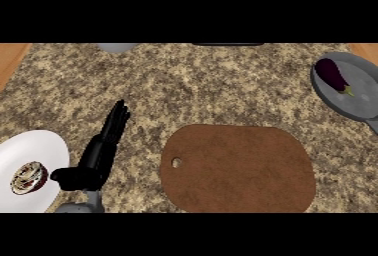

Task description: Pick the eggplant from the cutting board and place it in the pan

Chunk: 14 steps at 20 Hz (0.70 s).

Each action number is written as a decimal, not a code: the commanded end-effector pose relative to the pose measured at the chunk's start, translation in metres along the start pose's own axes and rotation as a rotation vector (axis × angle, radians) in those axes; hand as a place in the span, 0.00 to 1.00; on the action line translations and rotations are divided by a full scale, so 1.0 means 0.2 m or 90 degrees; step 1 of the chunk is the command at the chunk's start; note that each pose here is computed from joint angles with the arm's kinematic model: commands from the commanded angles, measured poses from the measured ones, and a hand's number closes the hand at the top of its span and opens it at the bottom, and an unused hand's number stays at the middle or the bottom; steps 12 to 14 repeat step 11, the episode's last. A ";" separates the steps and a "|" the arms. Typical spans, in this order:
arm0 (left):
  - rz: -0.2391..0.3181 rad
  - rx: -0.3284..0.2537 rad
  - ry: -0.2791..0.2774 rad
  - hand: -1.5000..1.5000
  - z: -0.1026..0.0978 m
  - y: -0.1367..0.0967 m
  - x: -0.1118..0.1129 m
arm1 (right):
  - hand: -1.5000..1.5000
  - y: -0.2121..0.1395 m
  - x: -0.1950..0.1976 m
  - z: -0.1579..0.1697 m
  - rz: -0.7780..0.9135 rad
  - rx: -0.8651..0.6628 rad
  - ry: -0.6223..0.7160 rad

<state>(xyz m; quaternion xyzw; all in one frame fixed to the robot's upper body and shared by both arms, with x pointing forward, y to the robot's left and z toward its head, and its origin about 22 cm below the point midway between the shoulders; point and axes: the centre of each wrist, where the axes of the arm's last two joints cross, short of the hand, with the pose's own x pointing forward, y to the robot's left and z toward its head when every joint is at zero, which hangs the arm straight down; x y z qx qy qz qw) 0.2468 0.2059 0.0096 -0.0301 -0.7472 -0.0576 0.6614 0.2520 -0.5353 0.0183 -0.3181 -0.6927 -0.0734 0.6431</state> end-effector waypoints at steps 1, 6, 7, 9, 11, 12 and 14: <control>-0.009 0.002 0.000 0.50 -0.02 -0.06 -0.03 | 0.00 0.08 -0.05 0.07 0.020 0.005 0.007; 0.006 -0.013 -0.007 0.50 0.07 -0.01 0.00 | 0.00 -0.01 -0.05 0.05 0.047 0.001 0.008; -0.007 -0.003 0.011 0.50 -0.04 -0.04 -0.04 | 0.00 0.05 -0.02 0.04 0.042 -0.001 -0.001; -0.008 -0.004 0.000 0.50 0.01 0.02 0.04 | 0.00 0.05 0.03 0.02 0.080 -0.009 -0.018; -0.006 0.007 0.001 0.50 -0.01 -0.01 -0.02 | 0.00 0.02 0.06 0.00 0.100 -0.017 -0.024; -0.006 0.007 0.001 0.50 -0.01 -0.01 -0.02 | 0.00 0.02 0.06 0.00 0.100 -0.017 -0.024; -0.006 0.007 0.001 0.50 -0.01 -0.01 -0.02 | 0.00 0.02 0.06 0.00 0.100 -0.017 -0.024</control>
